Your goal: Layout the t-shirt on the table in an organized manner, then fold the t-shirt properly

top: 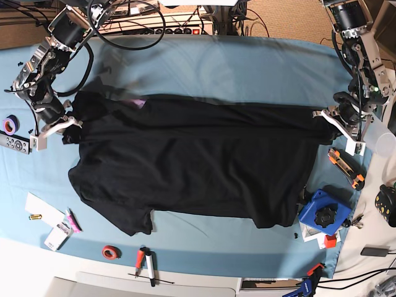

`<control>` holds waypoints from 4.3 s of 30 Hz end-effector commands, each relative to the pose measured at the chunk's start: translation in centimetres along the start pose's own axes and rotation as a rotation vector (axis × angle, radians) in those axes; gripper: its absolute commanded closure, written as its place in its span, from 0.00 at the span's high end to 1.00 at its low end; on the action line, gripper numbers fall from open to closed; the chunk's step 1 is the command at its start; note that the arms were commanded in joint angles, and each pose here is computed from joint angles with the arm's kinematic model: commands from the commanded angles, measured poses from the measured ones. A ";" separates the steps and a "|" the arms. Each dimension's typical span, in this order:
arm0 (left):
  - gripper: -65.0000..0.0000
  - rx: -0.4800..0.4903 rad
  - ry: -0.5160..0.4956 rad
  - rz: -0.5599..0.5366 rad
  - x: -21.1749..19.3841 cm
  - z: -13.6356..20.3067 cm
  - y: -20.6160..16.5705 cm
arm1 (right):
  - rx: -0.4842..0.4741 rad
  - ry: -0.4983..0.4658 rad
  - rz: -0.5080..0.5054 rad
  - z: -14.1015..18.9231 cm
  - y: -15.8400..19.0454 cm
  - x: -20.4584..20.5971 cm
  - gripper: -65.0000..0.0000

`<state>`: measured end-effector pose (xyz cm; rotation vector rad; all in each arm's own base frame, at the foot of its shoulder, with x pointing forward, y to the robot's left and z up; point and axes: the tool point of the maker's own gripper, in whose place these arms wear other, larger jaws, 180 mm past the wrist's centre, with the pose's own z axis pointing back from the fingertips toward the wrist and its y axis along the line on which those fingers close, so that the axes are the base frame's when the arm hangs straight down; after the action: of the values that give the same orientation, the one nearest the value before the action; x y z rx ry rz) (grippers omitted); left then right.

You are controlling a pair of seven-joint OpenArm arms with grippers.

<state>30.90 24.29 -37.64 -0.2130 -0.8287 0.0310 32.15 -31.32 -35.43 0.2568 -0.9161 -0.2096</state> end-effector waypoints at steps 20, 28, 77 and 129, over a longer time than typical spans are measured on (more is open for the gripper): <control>0.36 -0.097 -0.134 0.007 3.6 0.6 -1.4 | -0.014 -0.157 0.051 0.7 -0.3 6.2 0.29; 0.36 -0.099 -0.178 -0.023 5.4 1.1 -1.9 | 0.031 -0.295 0.081 2.5 0.1 13.1 0.30; 0.36 0.170 -0.209 -0.076 4.8 14.9 3.2 | 0.140 0.126 -0.118 4.6 -0.3 -4.3 0.43; 0.00 -0.029 0.244 0.123 -6.0 0.0 -3.5 | 0.151 0.079 -0.120 5.5 -0.9 -2.7 0.00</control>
<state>27.88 20.33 -40.42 -0.3019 -0.6493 0.1311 25.25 -31.07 -36.22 0.4802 -0.7835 -0.2537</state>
